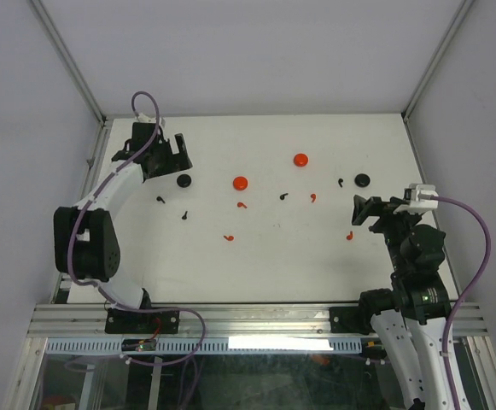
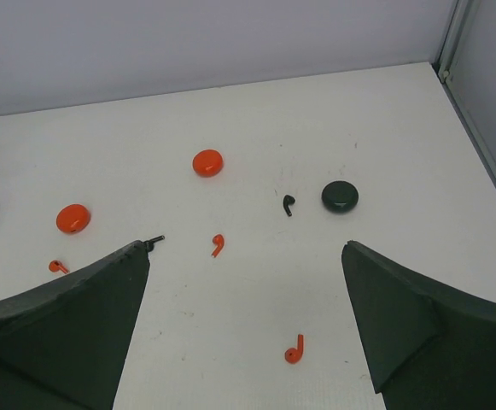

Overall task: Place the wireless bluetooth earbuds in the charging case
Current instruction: Pick up the charging case at the center of the board.

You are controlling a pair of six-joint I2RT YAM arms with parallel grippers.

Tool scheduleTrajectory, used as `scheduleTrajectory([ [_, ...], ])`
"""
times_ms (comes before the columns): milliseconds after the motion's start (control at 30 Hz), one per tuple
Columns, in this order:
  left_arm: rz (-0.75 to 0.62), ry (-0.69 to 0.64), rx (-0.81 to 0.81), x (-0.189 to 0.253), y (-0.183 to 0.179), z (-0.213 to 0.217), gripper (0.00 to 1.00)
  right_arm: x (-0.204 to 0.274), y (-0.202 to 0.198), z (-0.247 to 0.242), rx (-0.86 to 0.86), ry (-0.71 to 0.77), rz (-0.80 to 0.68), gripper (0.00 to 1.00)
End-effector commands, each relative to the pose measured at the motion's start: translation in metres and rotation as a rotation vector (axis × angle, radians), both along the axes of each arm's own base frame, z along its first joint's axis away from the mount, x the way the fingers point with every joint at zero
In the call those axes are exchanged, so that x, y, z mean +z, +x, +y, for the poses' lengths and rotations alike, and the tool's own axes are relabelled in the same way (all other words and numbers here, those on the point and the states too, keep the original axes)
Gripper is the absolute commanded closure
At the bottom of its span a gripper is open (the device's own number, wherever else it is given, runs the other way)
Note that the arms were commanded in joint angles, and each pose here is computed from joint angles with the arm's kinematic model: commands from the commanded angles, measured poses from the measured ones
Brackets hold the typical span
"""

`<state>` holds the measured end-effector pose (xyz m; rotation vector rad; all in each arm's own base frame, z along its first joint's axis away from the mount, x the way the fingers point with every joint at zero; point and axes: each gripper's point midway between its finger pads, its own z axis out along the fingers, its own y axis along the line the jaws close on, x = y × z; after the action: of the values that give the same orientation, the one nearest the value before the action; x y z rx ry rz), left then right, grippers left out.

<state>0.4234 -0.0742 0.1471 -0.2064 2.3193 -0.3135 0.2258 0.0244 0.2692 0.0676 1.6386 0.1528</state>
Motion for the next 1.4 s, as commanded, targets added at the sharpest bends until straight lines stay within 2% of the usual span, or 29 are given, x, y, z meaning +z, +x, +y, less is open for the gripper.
scheduleTrajectory([
  [0,0.083,0.036,0.034,-0.019,0.019,0.008,0.03,0.010,0.002,0.003,0.023,-0.005,-0.051,0.01],
  [167,0.200,0.105,0.056,-0.061,0.027,0.014,0.10,0.009,0.003,0.004,0.029,-0.007,-0.049,0.01],
  [433,0.226,0.183,0.065,-0.082,0.046,0.010,0.21,0.010,0.003,0.005,0.032,-0.007,-0.058,0.01],
  [767,0.247,0.281,0.069,-0.097,0.058,0.000,0.23,0.008,0.003,0.004,0.028,-0.009,-0.056,0.01],
  [967,0.264,0.302,0.073,-0.105,0.055,0.001,0.28,0.009,0.003,0.005,0.034,-0.008,-0.061,0.01],
  [1367,0.282,0.299,0.073,-0.115,0.052,-0.003,0.52,0.008,0.003,0.007,0.040,-0.004,-0.056,0.01],
])
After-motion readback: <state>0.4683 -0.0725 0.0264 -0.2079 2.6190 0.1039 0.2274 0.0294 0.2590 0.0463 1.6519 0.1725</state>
